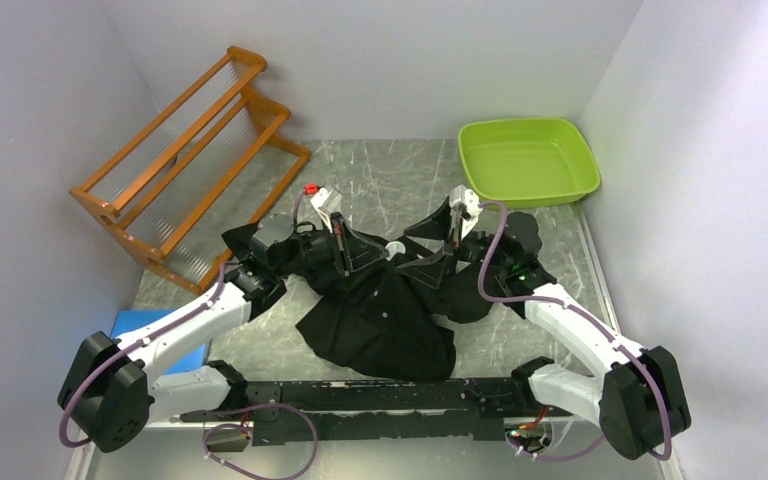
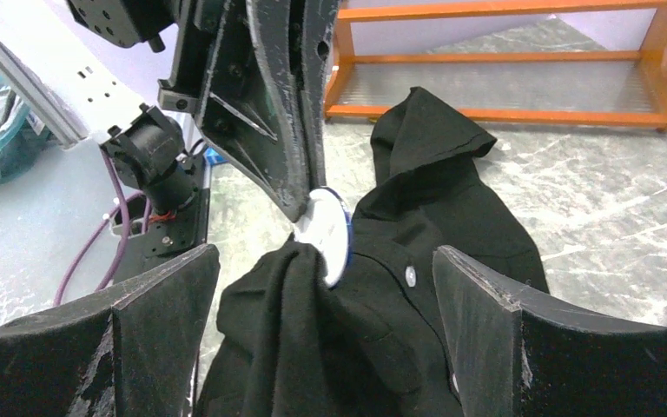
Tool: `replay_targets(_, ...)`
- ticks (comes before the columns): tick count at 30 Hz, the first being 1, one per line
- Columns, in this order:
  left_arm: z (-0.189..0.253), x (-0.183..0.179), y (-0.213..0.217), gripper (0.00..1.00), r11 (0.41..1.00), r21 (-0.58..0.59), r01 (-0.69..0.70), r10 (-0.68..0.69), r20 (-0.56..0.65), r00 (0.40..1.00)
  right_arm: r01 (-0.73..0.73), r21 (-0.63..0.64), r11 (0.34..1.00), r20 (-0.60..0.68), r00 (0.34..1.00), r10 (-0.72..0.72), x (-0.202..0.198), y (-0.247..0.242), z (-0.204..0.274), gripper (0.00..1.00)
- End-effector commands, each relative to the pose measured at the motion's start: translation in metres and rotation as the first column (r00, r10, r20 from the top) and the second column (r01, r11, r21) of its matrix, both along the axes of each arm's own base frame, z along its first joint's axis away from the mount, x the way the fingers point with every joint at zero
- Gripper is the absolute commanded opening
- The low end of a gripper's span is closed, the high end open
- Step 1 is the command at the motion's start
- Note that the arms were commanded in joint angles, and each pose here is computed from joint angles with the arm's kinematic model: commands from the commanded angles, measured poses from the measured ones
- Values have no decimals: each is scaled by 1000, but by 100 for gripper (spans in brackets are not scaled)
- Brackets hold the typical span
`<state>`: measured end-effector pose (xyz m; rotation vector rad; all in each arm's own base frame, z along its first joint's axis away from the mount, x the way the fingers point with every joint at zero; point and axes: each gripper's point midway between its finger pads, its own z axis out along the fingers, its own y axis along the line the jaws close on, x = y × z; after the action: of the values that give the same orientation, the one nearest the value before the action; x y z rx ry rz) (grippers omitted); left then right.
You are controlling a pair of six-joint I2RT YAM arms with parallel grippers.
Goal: Pin the brooch onto the clothing
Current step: Pin the brooch to the clothes.
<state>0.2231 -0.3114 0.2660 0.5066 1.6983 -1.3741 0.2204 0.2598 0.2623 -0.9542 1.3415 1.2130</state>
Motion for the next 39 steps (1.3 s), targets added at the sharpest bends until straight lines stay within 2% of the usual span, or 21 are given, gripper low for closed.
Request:
replay_targets(1,33,-15,-7,3,990,-62,127,-118,140,983,-41,6,999,57,998,40,2,3,10,97)
replay_targets(4,37,-18,-8,3,987,-69,146,-134,153,979,-75,4,997,60,995,75,0,6,11,92)
replay_targets(11,36,-17,-7,3,989,-66,134,-123,152,981,-140,11,990,39,989,140,-3,10,13,52)
replay_targets(15,32,-16,-8,3,990,-56,133,-124,142,982,-132,18,991,14,991,132,1,12,14,39)
replay_targets(18,28,-14,-9,3,991,-40,129,-123,132,984,-112,7,994,-20,993,113,8,13,12,20)
replay_targets(22,23,-12,-10,3,991,-23,132,-128,124,984,-101,-4,995,-51,994,101,13,14,8,6)
replay_targets(24,20,-10,-11,10,991,-12,134,-132,113,985,-108,-9,994,-61,992,108,13,15,7,0)
replay_targets(29,19,-9,-15,29,989,-11,149,-146,112,983,-113,-16,993,-64,992,112,12,15,4,0)
replay_targets(30,19,-9,-15,30,988,-11,153,-150,114,982,-116,-14,993,-63,991,115,11,14,4,0)
replay_targets(31,20,-10,-16,28,988,-13,157,-154,118,981,-113,-13,993,-60,992,112,11,14,5,0)
replay_targets(35,21,-11,-17,6,985,-15,171,-168,125,978,-110,-11,994,-58,992,110,11,14,6,0)
replay_targets(37,22,-12,-17,3,984,-18,179,-175,128,976,-112,-11,994,-63,992,111,11,14,6,0)
replay_targets(38,23,-13,-17,3,983,-21,181,-176,130,976,-111,-10,994,-60,992,111,12,14,6,4)
replay_targets(39,23,-14,-16,3,983,-23,182,-177,133,975,-109,-7,994,-59,992,109,12,14,6,12)
